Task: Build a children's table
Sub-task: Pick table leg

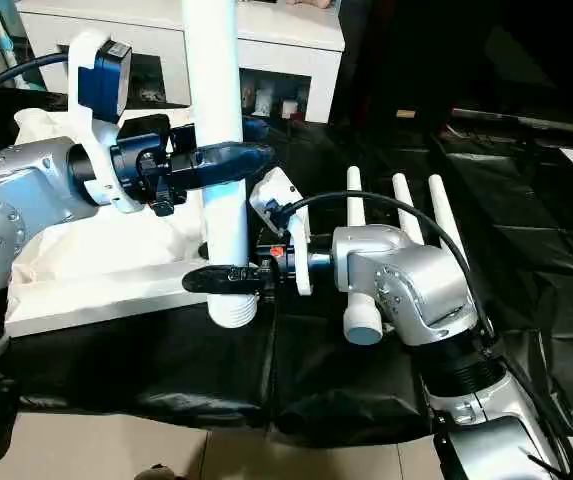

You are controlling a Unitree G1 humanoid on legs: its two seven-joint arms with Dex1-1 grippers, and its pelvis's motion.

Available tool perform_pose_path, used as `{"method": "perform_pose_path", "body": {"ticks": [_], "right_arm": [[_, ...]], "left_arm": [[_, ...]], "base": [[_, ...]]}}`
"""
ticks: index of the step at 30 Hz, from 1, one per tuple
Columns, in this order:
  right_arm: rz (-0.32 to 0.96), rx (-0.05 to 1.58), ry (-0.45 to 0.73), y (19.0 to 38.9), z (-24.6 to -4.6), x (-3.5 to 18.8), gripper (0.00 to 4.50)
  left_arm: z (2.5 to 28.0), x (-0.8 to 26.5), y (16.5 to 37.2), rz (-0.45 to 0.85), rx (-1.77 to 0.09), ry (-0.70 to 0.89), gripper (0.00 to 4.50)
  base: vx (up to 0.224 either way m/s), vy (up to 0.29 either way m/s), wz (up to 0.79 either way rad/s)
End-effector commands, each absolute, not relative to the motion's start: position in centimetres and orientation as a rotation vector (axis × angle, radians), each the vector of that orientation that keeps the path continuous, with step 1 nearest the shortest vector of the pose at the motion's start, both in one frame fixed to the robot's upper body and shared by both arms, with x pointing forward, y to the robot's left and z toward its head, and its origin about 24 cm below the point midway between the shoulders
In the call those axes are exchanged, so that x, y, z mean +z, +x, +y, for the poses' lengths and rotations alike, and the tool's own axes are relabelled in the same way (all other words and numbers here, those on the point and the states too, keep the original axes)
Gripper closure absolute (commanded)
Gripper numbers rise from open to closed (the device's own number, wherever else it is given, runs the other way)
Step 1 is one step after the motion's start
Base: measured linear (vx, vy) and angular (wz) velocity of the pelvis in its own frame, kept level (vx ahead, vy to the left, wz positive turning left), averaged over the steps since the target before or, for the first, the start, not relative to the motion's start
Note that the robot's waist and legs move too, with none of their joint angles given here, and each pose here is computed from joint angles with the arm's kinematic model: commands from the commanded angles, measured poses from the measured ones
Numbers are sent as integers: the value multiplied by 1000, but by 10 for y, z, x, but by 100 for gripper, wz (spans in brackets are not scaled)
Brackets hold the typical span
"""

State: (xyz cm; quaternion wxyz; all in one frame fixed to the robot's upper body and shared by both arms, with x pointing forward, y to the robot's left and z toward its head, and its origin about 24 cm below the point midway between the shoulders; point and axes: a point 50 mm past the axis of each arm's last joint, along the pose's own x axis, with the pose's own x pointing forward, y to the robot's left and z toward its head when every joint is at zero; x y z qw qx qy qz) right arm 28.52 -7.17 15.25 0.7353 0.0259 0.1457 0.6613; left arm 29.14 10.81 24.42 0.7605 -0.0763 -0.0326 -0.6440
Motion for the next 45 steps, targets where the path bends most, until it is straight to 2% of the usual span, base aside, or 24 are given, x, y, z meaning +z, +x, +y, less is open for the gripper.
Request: {"method": "perform_pose_path", "body": {"ticks": [1, 5, 6, 11, 17, 19, 21, 25, 31, 33, 34, 35, 36, 45], "right_arm": [[327, 1444, 39, 287, -75, 154, 247], [323, 1439, 37, 287, -75, 154, 252], [316, 1437, 30, 287, -75, 154, 196], [322, 1415, 13, 288, -75, 152, 159], [320, 1418, 25, 288, -74, 152, 156], [320, 1420, 32, 288, -74, 152, 184], [322, 1419, 39, 288, -74, 152, 184], [324, 1421, 44, 288, -74, 152, 231], [324, 1421, 53, 289, -74, 152, 249], [320, 1413, 62, 290, -74, 153, 251], [318, 1411, 64, 290, -74, 153, 251], [317, 1406, 65, 290, -75, 154, 251], [316, 1403, 66, 290, -75, 154, 251], [294, 1347, 93, 294, -81, 155, 257]], "left_arm": [[106, 247, 288, -86, -1422, -141, 271], [107, 247, 288, -88, -1419, -140, 271], [108, 248, 288, -88, -1419, -139, 271], [108, 247, 288, -86, -1422, -139, 271], [108, 247, 288, -83, -1426, -137, 271], [108, 247, 288, -83, -1427, -137, 271], [108, 247, 288, -82, -1427, -136, 271], [108, 247, 288, -83, -1426, -136, 271], [109, 245, 290, -85, -1406, -123, 271], [110, 244, 294, -92, -1349, -100, 271], [110, 244, 294, -91, -1352, -118, 236], [111, 245, 294, -86, -1361, -148, 236], [111, 245, 294, -85, -1369, -161, 201], [115, 242, 292, -40, -1412, -231, 144]], "base": [[0, 0, 0], [0, 0, 0], [0, 0, 0], [0, 0, 0], [0, 0, 0], [0, 0, 0], [0, 0, 0], [0, 0, 0], [0, 0, 0], [0, 0, 0], [0, 0, 0], [0, 0, 0], [0, 0, 0], [0, 0, 0]]}}
